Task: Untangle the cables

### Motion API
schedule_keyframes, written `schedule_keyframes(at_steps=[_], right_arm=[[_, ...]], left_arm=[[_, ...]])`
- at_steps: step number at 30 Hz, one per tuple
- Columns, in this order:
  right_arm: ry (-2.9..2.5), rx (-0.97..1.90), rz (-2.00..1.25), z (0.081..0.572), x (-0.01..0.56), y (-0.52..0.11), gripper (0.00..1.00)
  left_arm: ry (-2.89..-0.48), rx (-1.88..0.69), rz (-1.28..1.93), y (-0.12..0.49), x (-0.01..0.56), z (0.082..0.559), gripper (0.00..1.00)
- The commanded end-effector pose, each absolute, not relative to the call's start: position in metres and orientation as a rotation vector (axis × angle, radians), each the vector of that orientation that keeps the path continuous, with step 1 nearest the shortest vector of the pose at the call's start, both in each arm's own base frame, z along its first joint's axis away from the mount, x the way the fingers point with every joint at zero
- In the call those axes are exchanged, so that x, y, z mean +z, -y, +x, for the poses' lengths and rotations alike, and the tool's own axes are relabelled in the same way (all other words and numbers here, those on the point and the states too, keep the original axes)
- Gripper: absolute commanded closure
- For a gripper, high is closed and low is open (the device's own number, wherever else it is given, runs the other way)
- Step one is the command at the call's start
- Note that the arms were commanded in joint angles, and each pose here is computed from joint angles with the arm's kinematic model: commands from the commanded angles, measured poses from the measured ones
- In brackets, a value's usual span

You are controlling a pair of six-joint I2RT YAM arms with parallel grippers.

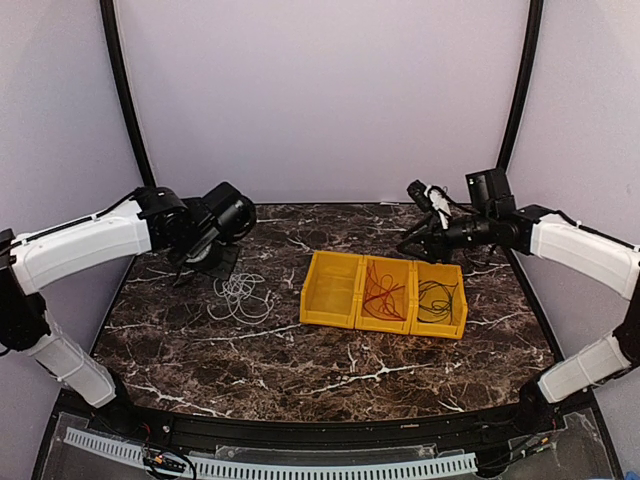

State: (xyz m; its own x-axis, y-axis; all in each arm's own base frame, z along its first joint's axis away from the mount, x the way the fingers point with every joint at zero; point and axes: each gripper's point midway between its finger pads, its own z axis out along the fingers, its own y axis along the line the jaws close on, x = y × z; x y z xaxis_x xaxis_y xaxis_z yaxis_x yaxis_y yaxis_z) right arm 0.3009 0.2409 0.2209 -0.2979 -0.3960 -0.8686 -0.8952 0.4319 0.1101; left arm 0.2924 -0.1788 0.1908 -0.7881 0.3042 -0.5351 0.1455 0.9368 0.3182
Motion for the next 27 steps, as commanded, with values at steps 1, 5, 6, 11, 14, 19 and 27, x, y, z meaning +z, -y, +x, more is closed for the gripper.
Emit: schedule_keyframes(at_steps=[1, 5, 6, 11, 14, 19, 27], right_arm=[[-1.758, 0.85, -1.205, 0.295, 0.255, -0.304, 0.57], [-1.657, 0.873, -1.318, 0.278, 0.277, -0.372, 0.49], [-1.63, 0.89, -1.334, 0.275, 0.284, -0.387, 0.46], [-1.523, 0.977, -1.406, 0.258, 0.296, -0.46, 0.36], [-1.511, 1.034, -1.427, 0.25, 0.291, -0.496, 0.36], [-1.557, 1.1, -1.348, 0.263, 0.28, -0.534, 0.35], [-1.594, 1.228, -1.324, 0.277, 0.248, -0.58, 0.47]], left_arm=[[-2.344, 0.048, 0.298, 0.199, 0.242, 0.294, 1.0], [-2.248, -0.115, 0.271, 0.207, 0.274, 0.291, 1.0], [-2.23, -0.139, 0.264, 0.207, 0.28, 0.289, 1.0], [-2.185, -0.251, 0.273, 0.213, 0.296, 0.283, 1.0], [-2.15, -0.3, 0.265, 0.212, 0.31, 0.278, 1.0], [-2.091, -0.369, 0.228, 0.206, 0.332, 0.271, 1.0], [-2.037, -0.418, 0.201, 0.195, 0.354, 0.26, 1.0]])
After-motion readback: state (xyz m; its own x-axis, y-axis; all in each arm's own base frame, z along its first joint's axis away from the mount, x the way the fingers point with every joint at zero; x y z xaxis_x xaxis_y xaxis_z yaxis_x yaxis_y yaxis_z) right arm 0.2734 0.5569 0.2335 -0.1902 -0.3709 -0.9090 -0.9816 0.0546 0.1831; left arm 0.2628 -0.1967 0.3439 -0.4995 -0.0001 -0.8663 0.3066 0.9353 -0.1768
